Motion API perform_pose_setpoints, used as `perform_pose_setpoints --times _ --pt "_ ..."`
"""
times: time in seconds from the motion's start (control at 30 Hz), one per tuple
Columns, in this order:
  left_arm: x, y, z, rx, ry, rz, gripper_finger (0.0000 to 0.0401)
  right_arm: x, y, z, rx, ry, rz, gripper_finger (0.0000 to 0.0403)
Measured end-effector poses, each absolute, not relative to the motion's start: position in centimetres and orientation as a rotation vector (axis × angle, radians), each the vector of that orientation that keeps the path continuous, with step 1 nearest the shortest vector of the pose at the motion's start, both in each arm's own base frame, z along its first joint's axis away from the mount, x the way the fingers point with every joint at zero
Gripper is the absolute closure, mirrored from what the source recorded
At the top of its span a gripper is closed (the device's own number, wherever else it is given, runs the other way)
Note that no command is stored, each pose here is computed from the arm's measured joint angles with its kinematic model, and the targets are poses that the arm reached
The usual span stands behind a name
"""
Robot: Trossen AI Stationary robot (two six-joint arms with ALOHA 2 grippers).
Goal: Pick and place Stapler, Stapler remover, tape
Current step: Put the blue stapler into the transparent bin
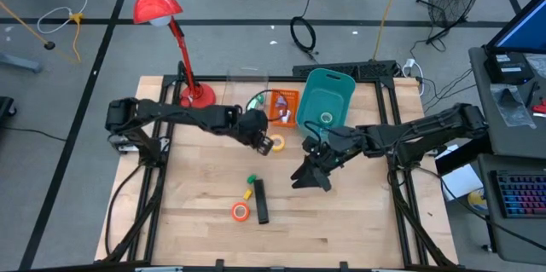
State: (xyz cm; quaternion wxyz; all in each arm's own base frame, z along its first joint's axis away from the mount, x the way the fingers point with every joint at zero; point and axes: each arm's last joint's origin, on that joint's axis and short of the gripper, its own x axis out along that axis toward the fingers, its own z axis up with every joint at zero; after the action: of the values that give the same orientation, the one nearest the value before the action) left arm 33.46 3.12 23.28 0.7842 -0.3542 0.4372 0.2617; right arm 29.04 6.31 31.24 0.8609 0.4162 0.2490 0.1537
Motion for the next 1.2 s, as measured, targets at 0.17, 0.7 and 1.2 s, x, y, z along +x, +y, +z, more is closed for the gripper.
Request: perform_pose_setpoints --times 0.17,0.7,1.2 --pt "33.5 4.4 23.0 -0.53 1.018 0.355 0.0367 28.5 6.2 32.3 0.872 0.466 0.35 0.0193" --pt "34.4 2.5 18.3 0.069 1.286 0.015 0.0083 26.2 5.6 35.0 0.86 0.34 0.341 0.0193" --pt "34.9 1.5 16.3 0.343 1.366 0.062 0.0101 26.2 5.6 35.0 0.86 0.341 0.338 0.0193"
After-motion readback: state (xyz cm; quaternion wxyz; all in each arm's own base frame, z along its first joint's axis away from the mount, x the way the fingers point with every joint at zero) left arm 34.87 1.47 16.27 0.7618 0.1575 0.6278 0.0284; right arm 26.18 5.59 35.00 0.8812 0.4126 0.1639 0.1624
